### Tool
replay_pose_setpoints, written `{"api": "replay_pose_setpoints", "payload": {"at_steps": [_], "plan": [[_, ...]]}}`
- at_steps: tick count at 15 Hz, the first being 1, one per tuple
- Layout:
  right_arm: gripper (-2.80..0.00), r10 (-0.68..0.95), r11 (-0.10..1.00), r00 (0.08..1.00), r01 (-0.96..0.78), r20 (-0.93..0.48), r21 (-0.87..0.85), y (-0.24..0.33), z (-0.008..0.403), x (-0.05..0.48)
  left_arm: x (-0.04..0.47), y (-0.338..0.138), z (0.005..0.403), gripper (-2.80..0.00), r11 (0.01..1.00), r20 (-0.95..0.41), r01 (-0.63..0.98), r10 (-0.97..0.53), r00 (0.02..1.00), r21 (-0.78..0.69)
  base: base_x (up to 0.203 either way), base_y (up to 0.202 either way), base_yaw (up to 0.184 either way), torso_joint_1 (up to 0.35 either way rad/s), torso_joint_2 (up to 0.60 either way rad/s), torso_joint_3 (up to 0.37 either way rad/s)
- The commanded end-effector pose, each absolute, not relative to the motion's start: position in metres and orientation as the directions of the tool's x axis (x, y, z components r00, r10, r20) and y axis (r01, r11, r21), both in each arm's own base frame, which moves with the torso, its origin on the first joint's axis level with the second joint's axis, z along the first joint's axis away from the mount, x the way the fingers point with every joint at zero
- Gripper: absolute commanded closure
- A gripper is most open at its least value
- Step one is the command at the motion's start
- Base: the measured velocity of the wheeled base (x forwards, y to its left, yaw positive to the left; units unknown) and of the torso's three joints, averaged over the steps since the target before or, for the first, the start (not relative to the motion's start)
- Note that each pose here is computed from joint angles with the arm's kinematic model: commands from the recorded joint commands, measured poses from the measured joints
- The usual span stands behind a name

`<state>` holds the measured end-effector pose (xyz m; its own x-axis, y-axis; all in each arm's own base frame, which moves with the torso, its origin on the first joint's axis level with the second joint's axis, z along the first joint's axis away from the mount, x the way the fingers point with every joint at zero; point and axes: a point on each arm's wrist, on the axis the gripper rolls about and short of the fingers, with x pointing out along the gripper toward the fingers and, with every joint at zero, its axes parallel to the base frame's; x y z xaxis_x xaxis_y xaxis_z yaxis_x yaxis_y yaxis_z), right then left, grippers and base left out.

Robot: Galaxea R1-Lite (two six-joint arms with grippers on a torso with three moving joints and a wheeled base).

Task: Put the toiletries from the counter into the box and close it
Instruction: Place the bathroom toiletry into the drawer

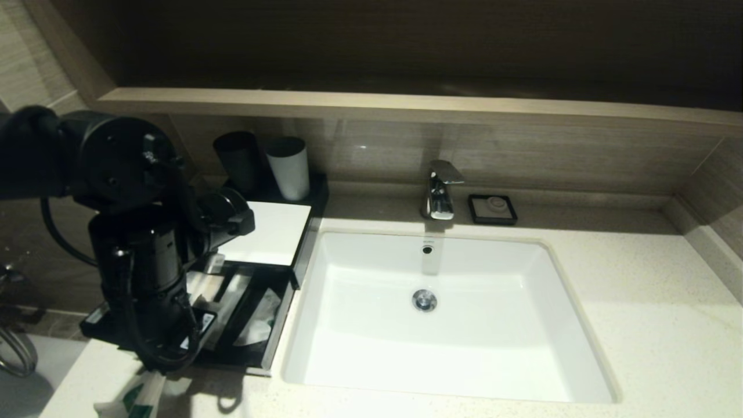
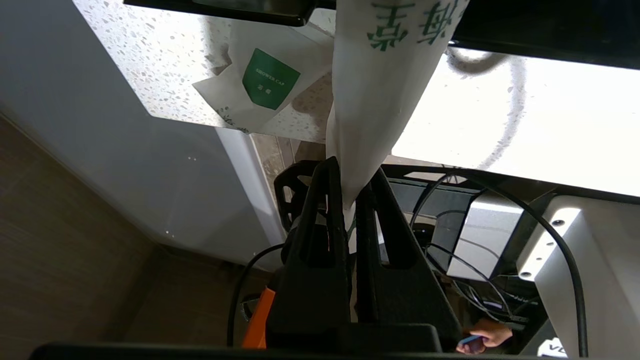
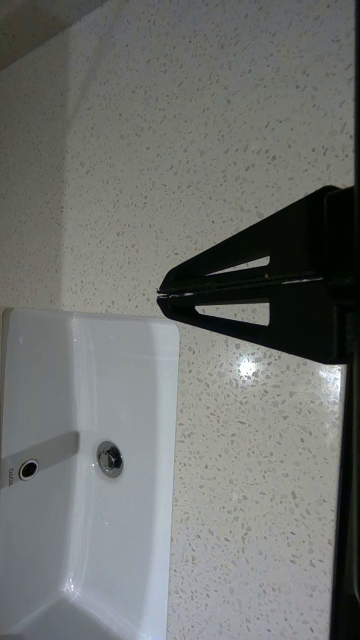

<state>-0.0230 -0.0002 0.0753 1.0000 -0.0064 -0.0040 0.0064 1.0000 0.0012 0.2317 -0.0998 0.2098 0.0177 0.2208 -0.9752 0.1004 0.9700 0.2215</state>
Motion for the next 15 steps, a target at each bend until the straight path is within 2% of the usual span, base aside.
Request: {"api": "replay_pose_setpoints", "payload": {"at_steps": [1, 8, 15], "plan": [[0.00, -0.006, 1.000, 1.000, 0.006, -0.005, 0.001, 0.000, 0.075, -0.023, 0.236, -0.099, 0.205, 0.00, 0.968, -0.972, 0.097, 0.235, -0.011, 0.232, 0.000, 0.000, 0.000, 0.000, 0.00, 0.000], [0.00, -0.006, 1.000, 1.000, 0.006, -0.005, 0.001, 0.000, 0.075, -0.023, 0.253, -0.104, 0.186, 0.00, 0.960, -0.962, 0.125, 0.261, -0.076, 0.250, 0.000, 0.000, 0.000, 0.000, 0.00, 0.000], [0.00, -0.006, 1.000, 1.000, 0.006, -0.005, 0.001, 0.000, 0.075, -0.023, 0.276, -0.111, 0.174, 0.00, 0.960, -0.961, 0.121, 0.264, -0.088, 0.252, 0.000, 0.000, 0.000, 0.000, 0.00, 0.000]]}}
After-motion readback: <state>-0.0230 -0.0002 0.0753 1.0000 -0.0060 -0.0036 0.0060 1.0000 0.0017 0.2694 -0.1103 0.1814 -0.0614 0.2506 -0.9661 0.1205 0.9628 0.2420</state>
